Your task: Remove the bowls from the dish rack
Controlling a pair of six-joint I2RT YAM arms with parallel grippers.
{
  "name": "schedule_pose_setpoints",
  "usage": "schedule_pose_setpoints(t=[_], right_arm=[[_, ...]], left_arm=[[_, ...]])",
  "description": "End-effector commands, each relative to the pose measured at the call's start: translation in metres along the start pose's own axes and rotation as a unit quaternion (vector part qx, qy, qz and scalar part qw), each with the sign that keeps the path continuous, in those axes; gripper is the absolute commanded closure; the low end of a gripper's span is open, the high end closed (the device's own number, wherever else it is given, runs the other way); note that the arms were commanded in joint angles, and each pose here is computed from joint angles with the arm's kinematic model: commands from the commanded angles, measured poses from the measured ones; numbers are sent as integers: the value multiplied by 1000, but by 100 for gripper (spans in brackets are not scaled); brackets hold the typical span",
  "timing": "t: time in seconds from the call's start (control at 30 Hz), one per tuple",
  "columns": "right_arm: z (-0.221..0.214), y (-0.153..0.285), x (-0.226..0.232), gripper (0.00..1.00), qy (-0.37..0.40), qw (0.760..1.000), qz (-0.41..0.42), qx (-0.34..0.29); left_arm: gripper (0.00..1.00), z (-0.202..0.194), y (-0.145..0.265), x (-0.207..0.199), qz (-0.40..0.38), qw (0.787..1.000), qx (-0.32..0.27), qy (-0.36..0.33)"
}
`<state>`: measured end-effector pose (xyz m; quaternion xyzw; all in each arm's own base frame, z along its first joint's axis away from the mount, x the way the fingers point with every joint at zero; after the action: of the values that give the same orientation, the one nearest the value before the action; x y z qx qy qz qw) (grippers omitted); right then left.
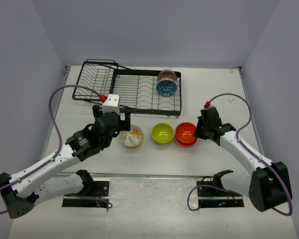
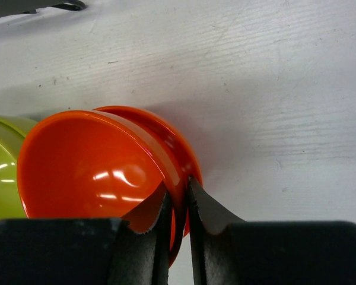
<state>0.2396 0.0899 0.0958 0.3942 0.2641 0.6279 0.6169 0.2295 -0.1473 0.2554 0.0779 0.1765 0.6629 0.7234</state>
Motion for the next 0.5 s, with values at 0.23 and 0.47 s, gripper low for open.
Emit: schedule_pose_setpoints(t=[0.23, 0.47], right_arm=[[7, -1, 8, 79, 20, 1000, 17, 2], [12, 13, 13, 71, 25, 999, 36, -8]], left_arm=[[0, 1, 0, -4, -10, 1000, 2, 7], [0, 2, -1, -5, -14, 1000, 3, 2]])
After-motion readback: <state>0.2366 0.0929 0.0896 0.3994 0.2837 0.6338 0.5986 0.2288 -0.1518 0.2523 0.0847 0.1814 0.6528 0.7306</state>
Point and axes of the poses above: each gripper's point midway between its finger pads, its own y axis back along the fingers, its own x axis along the line the jaws close on, z = x × y, the point moved 3 cm from there along y, back along the fingers, and after that the axes turned 8 degrees about y, right-handed, at the moved point
